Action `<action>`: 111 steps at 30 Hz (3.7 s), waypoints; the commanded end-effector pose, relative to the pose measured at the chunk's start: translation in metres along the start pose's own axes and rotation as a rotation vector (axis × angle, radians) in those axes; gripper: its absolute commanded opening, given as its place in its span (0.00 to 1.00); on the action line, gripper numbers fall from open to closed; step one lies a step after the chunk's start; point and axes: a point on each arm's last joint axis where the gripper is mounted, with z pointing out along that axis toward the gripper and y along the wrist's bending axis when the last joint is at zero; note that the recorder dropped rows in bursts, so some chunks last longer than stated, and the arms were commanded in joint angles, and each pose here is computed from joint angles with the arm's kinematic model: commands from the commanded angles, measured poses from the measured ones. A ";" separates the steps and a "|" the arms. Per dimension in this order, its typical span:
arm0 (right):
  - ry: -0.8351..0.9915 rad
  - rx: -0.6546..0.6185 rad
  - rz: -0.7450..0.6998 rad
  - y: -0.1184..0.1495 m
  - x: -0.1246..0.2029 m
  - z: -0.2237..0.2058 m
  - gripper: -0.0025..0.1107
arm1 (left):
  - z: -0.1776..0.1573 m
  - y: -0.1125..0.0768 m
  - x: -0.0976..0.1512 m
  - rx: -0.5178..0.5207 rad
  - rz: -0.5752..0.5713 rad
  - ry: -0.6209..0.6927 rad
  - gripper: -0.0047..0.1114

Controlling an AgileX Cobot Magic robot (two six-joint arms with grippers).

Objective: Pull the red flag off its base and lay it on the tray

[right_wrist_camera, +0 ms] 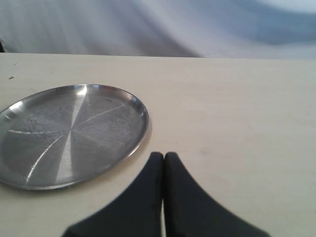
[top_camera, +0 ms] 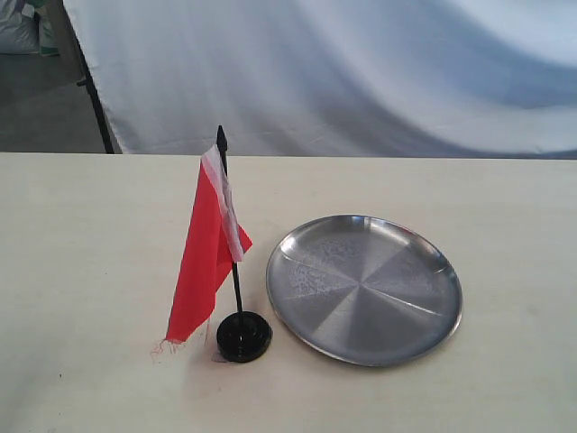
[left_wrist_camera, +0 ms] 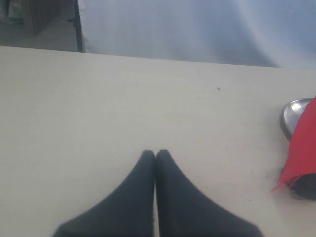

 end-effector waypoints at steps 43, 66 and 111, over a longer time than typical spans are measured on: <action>-0.246 -0.477 0.206 0.066 -0.135 0.049 0.02 | 0.000 0.000 0.001 0.006 0.000 -0.002 0.04; -0.055 -0.870 -0.272 0.160 -0.048 0.136 0.02 | 0.000 0.000 0.001 0.006 0.000 -0.002 0.04; 0.156 -0.863 -0.322 0.191 0.004 0.202 0.51 | 0.000 0.000 0.001 0.006 0.000 -0.002 0.04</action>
